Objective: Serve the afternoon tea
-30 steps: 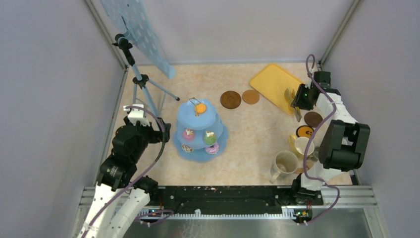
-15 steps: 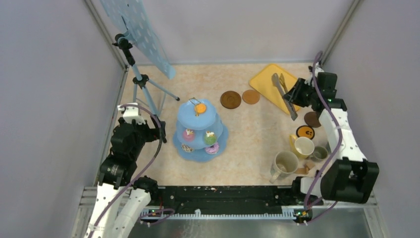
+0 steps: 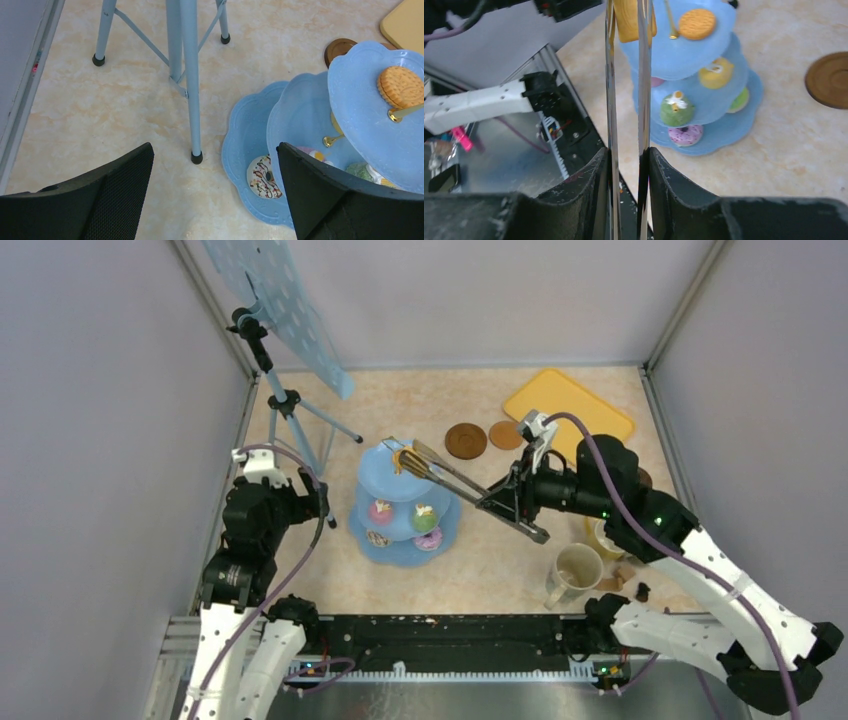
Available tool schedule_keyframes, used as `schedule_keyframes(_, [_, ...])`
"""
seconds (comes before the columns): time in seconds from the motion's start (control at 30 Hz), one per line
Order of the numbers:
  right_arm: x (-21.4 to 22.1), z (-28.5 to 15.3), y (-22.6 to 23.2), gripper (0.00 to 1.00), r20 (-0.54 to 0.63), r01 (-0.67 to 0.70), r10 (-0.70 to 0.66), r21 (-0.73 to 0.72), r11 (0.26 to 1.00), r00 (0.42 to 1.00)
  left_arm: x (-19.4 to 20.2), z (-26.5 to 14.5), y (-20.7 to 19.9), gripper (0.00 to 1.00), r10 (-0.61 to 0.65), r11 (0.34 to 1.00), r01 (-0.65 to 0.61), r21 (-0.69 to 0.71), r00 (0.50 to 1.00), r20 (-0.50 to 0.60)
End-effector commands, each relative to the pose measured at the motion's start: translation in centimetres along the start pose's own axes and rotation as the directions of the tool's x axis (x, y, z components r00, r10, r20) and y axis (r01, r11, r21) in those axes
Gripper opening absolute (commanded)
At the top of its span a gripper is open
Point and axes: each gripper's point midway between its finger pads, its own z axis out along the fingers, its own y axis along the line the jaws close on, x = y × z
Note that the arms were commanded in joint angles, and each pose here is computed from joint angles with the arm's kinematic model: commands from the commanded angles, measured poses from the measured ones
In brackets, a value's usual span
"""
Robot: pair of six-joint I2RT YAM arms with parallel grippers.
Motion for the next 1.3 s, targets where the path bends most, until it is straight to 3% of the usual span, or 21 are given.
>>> schedule_keyframes(0.0, [-3.6,-1.2,4.9,0.19,0.115,0.112,-0.098,-0.119,0.987,0.989,-1.6,-0.3,-0.5,0.99,-0.007,1.000,0.006,0.022,0.999,0.035])
schedule_keyframes(0.13, [-2.4,1.1,6.9,0.19,0.060,0.159,-0.152,-0.164,0.974,0.987,-1.7,-0.3,-0.3,0.99,-0.009,1.000,0.008,0.015,0.999,0.037])
schedule_keyframes(0.5, [-0.4,6.5,3.1,0.20,-0.055,0.260,-0.259,0.008,0.965,0.964,-1.7,-0.3,-0.3,0.99,-0.009,1.000,0.008,0.017,0.999,0.037])
schedule_keyframes(0.7, [1.1,7.5,3.0,0.27,-0.118,0.259,-0.258,-0.013,0.966,0.959,-1.8,-0.4,-0.4,0.99,-0.006,1.000,0.005,0.025,0.999,0.042])
schedule_keyframes(0.9, [1.0,7.5,2.8,0.36,-0.118,0.258,-0.256,0.000,0.966,0.959,-1.9,-0.5,-0.5,0.99,-0.006,0.999,0.005,0.033,0.999,0.048])
schedule_keyframes(1.27, [-2.2,6.6,4.7,0.40,-0.020,0.260,-0.261,-0.044,0.965,0.965,-1.9,-0.6,-0.6,0.99,-0.005,0.999,0.003,0.037,0.999,0.050])
